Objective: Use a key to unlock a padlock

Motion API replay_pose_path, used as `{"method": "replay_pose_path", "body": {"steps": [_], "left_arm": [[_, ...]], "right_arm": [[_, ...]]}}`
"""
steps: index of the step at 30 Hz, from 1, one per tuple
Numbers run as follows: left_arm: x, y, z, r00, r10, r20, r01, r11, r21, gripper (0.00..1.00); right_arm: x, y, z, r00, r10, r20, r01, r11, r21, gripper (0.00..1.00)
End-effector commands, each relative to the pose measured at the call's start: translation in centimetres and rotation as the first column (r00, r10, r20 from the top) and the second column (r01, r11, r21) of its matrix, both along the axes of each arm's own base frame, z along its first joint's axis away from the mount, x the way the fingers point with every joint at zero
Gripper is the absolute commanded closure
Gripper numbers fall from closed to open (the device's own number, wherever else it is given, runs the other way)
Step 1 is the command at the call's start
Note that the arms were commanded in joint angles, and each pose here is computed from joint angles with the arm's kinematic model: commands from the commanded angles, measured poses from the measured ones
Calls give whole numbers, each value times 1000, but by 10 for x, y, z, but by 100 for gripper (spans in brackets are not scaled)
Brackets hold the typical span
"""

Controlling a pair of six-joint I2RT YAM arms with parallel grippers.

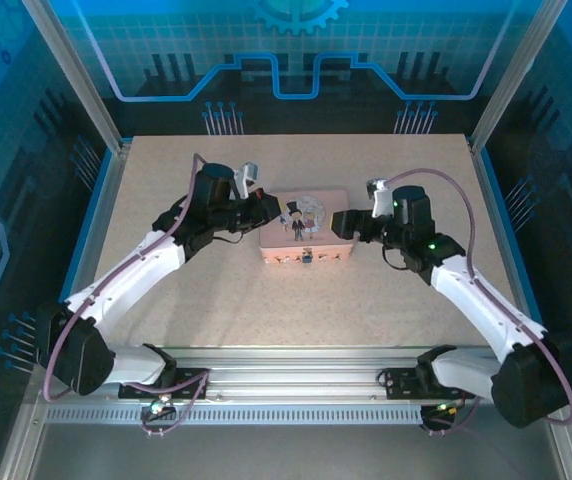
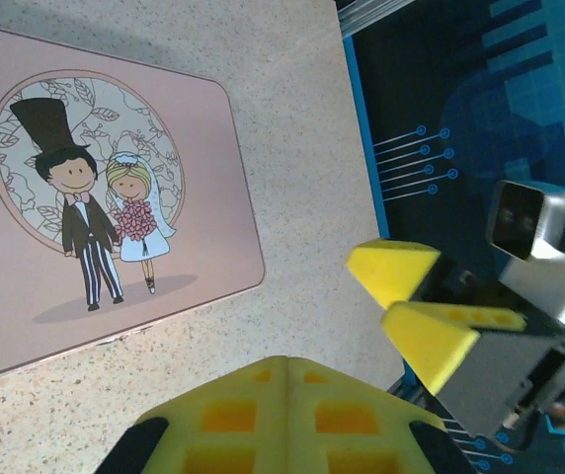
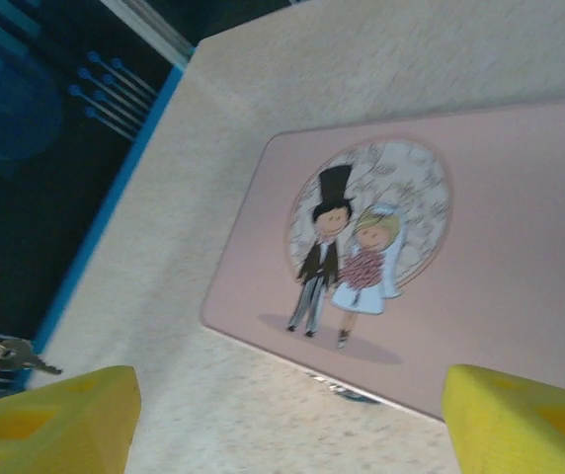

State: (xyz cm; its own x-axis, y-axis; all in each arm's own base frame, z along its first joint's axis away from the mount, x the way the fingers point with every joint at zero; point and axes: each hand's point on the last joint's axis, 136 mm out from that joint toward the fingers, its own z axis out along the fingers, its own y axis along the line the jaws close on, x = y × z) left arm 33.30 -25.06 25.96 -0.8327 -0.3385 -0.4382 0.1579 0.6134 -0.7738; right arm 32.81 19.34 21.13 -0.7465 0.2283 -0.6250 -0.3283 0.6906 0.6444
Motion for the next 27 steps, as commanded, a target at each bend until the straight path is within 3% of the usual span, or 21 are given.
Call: {"method": "replay_pose_path", "body": {"steps": [1,6,15,27], "left_arm": [[-3,-2,19,993,-2,119,1,1000,7,100],[-5,-7,28,986,13,164,-7,999,-37,100],[-7,-14,46,979,22,205,-2,995,-95,100],[-10,-25,67,969,39,244,12,979,-204,100]], "right_arm": [[-8,33,18,987,138,-82,-108,949,298,22],[-8,52,42,985,171,-27,-139,875,463,24],[-20,64,75,983,180,26,-166,833,527,29],[-32,87,118,965,235,113,-254,753,606,55]]}}
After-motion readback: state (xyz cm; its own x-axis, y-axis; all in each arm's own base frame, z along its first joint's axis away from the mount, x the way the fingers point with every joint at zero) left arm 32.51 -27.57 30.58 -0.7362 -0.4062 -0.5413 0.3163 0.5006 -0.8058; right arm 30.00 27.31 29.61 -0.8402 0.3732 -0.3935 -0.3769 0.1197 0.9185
